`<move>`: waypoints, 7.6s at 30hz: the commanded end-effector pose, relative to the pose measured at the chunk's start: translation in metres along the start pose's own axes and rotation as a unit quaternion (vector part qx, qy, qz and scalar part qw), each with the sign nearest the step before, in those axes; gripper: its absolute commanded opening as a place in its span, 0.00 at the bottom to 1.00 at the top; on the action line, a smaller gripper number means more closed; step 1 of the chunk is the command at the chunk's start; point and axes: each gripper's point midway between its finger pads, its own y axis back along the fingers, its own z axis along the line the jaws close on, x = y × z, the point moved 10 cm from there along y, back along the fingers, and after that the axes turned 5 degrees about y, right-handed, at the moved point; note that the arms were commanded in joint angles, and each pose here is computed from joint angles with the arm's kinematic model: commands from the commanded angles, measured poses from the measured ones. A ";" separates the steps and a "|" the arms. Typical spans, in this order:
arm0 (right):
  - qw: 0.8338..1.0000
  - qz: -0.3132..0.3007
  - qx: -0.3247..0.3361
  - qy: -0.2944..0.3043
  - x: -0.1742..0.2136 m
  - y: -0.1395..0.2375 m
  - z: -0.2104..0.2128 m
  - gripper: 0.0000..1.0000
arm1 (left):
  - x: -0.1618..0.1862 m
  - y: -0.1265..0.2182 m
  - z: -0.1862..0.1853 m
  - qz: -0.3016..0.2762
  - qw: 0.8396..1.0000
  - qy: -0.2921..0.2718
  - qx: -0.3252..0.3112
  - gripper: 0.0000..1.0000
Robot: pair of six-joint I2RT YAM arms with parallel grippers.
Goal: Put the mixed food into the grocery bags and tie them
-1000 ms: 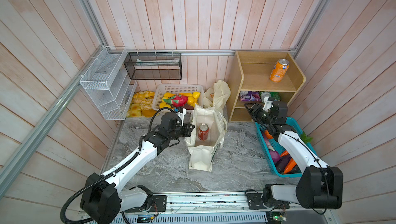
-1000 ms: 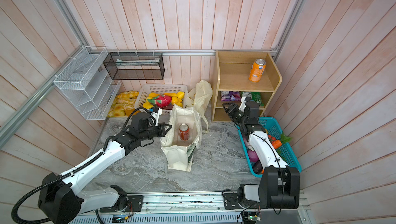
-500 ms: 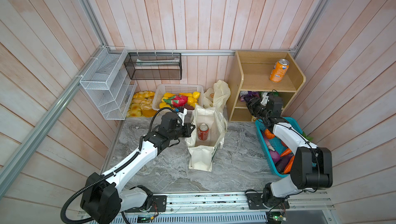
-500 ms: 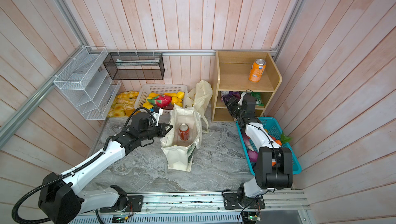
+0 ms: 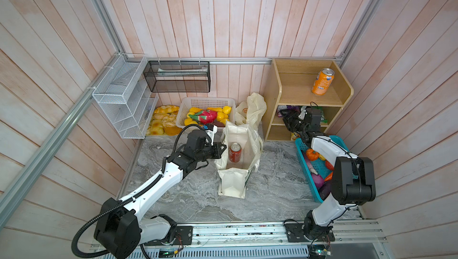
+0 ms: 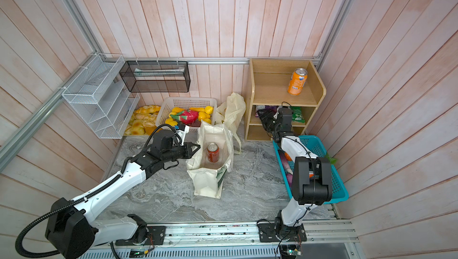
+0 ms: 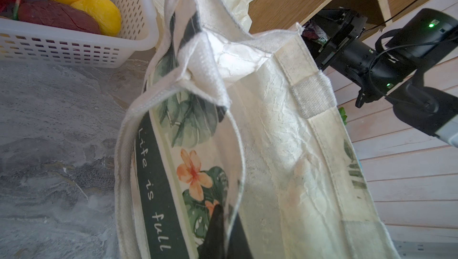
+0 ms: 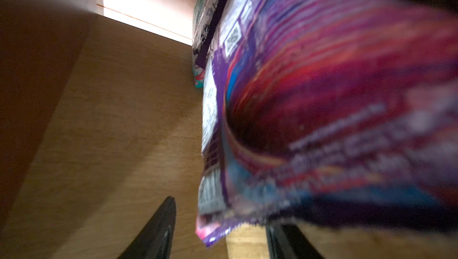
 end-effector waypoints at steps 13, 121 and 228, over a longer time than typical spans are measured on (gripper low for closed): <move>0.998 -0.008 -0.033 0.046 0.002 0.020 0.018 0.00 | 0.000 0.000 0.000 0.006 1.000 -0.006 -0.009 0.00; 0.890 0.275 -0.037 0.360 0.197 0.117 0.107 0.00 | -0.016 0.019 0.000 -0.027 0.997 -0.027 -0.064 0.00; 0.975 0.116 -0.017 0.186 0.171 0.192 -0.002 0.88 | -0.028 -0.129 -0.048 0.074 0.989 -0.115 -0.063 0.00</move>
